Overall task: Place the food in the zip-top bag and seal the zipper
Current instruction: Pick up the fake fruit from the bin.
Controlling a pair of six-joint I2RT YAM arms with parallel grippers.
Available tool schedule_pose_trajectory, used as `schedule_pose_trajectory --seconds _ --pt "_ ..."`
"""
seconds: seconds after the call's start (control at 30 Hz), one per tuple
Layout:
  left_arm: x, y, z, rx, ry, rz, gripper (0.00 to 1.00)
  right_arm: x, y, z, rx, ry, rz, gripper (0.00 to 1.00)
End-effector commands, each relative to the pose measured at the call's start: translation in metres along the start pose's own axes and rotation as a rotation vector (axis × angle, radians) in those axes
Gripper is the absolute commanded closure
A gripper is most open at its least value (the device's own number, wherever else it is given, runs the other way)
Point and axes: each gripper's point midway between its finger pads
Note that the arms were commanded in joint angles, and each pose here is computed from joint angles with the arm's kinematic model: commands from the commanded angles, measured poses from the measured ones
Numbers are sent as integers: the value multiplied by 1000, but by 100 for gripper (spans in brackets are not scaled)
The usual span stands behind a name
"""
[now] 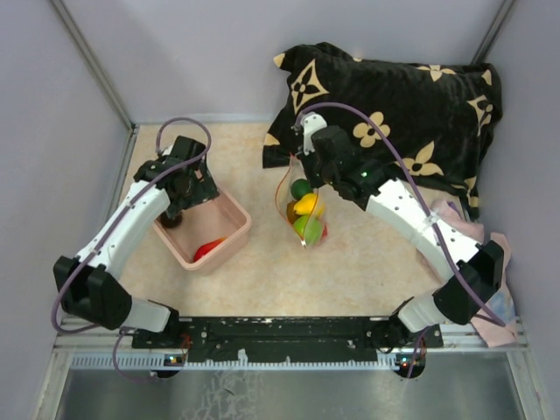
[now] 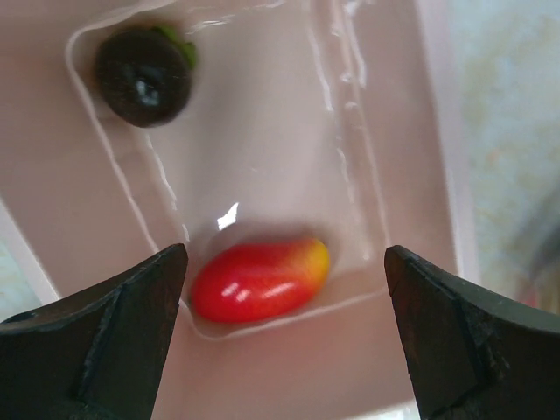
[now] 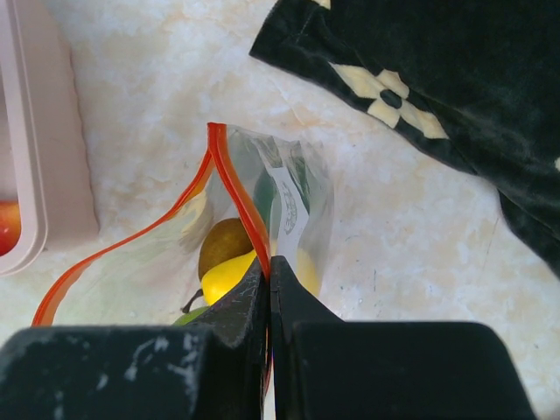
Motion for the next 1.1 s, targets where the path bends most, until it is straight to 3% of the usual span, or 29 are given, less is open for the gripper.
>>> schedule_pose_trajectory --seconds 0.0,0.4,0.63,1.07 --pt "-15 -21 26 -167 24 -30 0 -21 18 2 -24 -7 -99 100" --pt "-36 -85 75 -440 13 -42 1 -17 22 -3 -2 -1 -101 100" --pt "-34 -117 92 -458 16 -37 7 -12 22 -5 10 5 -93 100" --pt "1 -165 85 -410 6 99 14 -7 19 -7 22 15 -83 100"
Point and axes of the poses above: each gripper's point midway between its finger pads, its own y axis back along the fingers, its own z axis along the line the jaws close on, x = y × z, and after that the axes turned 4 degrees about y, right-handed
